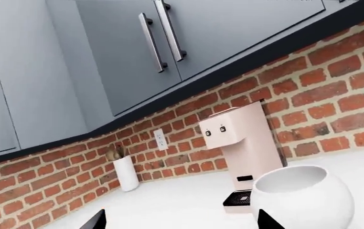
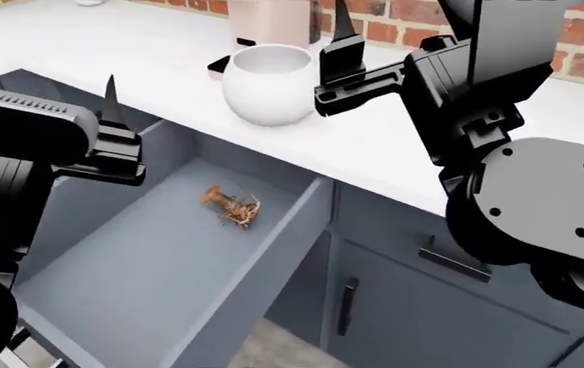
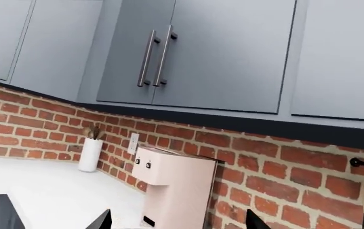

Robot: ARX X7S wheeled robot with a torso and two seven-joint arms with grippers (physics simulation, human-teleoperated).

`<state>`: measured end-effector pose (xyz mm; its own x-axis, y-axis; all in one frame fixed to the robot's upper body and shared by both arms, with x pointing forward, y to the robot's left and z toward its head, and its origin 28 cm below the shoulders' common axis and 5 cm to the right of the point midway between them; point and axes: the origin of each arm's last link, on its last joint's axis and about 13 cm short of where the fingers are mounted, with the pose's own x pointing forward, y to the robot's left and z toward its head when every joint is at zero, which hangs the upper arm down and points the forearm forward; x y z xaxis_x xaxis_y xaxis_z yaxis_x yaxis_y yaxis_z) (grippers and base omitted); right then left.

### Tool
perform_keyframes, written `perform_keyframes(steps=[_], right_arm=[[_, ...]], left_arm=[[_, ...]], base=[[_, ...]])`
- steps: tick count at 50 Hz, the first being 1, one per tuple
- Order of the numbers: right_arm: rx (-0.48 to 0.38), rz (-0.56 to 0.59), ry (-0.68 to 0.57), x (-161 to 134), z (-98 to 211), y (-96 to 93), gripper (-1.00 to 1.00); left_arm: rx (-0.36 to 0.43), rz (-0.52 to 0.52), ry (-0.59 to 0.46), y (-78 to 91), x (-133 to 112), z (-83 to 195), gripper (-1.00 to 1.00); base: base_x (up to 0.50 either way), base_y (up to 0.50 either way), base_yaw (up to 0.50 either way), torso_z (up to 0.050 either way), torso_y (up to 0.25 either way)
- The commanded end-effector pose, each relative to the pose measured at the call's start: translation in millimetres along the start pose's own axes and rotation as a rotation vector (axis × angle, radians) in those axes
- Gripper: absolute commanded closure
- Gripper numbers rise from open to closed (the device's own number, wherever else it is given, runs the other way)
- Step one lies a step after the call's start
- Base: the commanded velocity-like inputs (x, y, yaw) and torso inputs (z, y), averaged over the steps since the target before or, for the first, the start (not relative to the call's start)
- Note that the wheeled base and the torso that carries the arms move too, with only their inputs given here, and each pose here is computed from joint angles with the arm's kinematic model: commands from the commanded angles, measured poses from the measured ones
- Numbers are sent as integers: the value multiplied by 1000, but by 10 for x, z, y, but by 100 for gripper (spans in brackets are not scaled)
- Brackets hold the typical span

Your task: Place the bar in the bowl and close the drawer.

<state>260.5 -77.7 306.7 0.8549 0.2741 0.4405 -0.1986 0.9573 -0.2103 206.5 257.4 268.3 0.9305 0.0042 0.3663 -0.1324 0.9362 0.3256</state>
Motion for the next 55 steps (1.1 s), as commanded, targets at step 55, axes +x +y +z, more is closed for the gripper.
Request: perform_keyframes(steps=[55], right_arm=[[23,13,40,84,-127,-37,-100]], left_arm=[[47,72,40,123,13,-37,-100]], base=[[33,28,500,0,0]])
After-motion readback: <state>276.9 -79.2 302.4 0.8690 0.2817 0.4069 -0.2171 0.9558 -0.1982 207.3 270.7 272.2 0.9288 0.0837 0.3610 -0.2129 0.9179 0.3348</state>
